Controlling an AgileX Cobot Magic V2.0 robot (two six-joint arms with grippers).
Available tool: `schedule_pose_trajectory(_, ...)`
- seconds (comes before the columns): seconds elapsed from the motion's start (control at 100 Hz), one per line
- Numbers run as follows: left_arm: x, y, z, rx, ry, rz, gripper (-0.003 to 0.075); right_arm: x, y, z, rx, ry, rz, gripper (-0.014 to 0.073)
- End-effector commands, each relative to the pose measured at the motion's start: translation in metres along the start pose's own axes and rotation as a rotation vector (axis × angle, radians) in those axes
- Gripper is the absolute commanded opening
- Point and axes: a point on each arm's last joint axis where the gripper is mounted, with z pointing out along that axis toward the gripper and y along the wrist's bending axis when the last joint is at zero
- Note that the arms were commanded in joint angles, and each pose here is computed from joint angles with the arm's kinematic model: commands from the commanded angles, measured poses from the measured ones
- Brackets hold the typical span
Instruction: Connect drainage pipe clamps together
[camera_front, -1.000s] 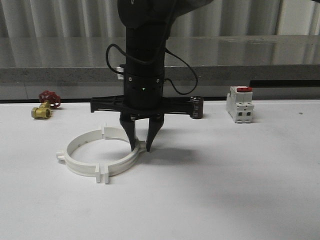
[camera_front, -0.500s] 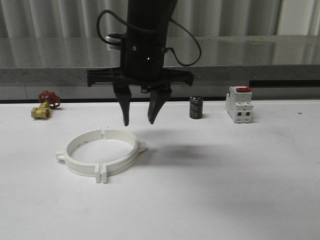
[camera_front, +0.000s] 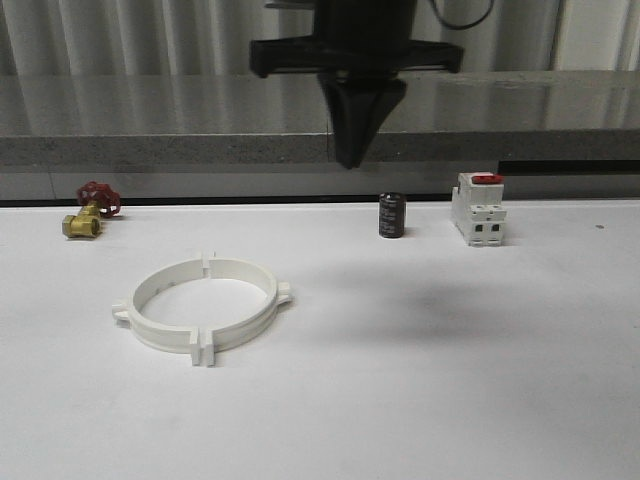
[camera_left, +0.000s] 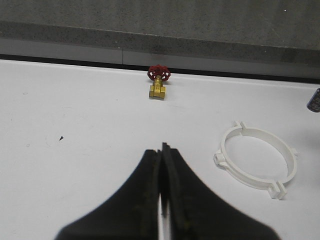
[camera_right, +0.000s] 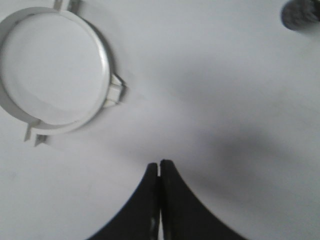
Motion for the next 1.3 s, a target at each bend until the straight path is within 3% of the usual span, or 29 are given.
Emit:
schedule_pose_trajectory(0.0,-0.014,-0.002,-0.003,0.013,-0.087,-0.009,-0.0021,0.012,-0.021,-0.05,0.007,-0.065,0.036,-0.0064)
schedule_pose_trajectory(0.2,-0.014,-0.002,-0.003,0.013,-0.087,-0.009,-0.0021,0.045,-0.071,-0.094,0.043,-0.199,0.156,-0.0064)
schedule_pose_trajectory(0.46,-0.014,-0.002,-0.003,0.013,-0.087,-0.009,-0.0021,0.119,-0.113,-0.133,0.099,-0.325,0.307,-0.0064)
schedule_pose_trajectory(0.74,-0.014,-0.002,-0.003,0.013,-0.087,-0.009,-0.0021,0.199,-0.121,-0.152,0.18,-0.509,0.382,-0.0064)
schedule_pose_trajectory(0.95,-0.014,-0.002,-0.003,0.013,-0.087,-0.009,-0.0021,0.243,-0.116,-0.156,0.284,-0.612,0.325,-0.0065)
schedule_pose_trajectory(1.29,-0.014,-0.002,-0.003,0.013,-0.087,-0.009,-0.0021,0.293,-0.099,-0.139,0.297,-1.001,0.249,-0.0065)
